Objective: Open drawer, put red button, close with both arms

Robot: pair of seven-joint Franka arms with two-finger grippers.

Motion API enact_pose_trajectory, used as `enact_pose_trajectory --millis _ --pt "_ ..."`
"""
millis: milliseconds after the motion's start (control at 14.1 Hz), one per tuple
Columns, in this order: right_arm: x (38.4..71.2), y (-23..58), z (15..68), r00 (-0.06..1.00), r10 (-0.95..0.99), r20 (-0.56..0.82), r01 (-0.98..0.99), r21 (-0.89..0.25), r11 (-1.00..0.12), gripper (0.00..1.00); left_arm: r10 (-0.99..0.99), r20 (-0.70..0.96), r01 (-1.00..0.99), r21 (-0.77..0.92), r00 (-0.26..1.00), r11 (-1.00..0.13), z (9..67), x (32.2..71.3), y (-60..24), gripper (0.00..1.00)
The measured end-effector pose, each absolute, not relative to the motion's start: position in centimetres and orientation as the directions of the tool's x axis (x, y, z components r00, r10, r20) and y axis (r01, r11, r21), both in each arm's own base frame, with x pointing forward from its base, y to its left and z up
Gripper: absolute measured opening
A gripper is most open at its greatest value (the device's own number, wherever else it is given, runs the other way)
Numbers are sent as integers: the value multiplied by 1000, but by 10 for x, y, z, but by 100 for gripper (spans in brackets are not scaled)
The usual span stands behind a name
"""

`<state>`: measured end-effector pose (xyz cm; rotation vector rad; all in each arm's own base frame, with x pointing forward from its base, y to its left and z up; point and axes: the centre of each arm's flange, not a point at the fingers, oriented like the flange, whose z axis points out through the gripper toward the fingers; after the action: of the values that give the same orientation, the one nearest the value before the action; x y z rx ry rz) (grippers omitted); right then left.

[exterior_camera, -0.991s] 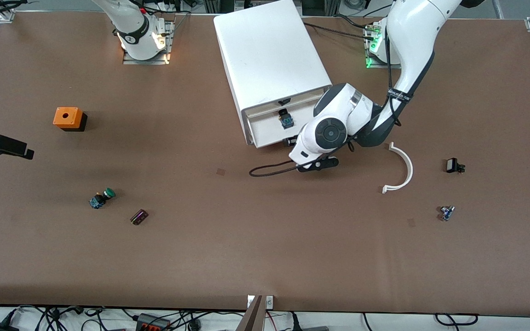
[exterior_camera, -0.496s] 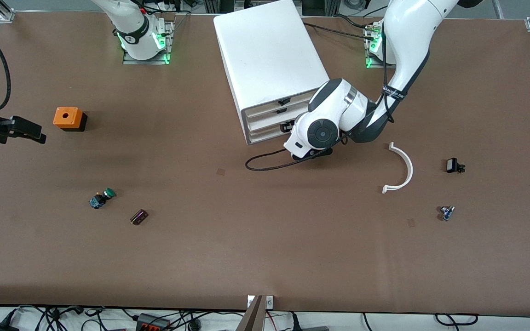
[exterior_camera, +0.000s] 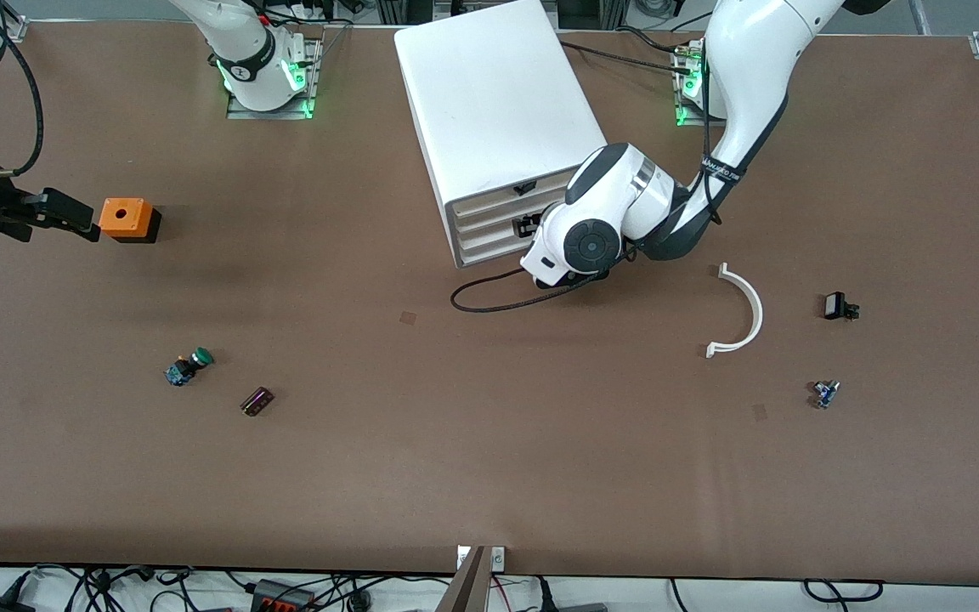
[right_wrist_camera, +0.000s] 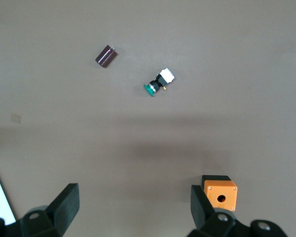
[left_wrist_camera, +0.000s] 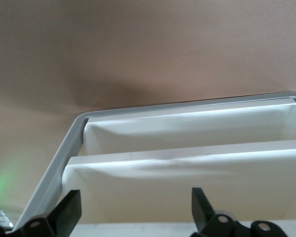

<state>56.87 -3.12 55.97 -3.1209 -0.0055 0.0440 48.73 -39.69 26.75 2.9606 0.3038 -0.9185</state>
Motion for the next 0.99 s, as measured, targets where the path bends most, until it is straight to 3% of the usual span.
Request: enact_pose_trajectory --millis 212,425,779,991 --pt "569 -32 560 1000 5 -19 5 -12 -1000 100 186 -552 210 -21 813 -978 276 498 -390 100" --pt "567 -33 566 1000 8 -9 8 5 -1000 100 199 -465 224 -2 863 -975 312 537 -354 100" --pt "562 -31 575 1000 13 -1 13 5 -1000 100 116 -297 121 -1 948 -993 397 608 -242 100" --pt "560 -28 573 1000 18 -20 18 4 -1000 100 32 -261 33 -2 965 -999 443 632 -177 100"
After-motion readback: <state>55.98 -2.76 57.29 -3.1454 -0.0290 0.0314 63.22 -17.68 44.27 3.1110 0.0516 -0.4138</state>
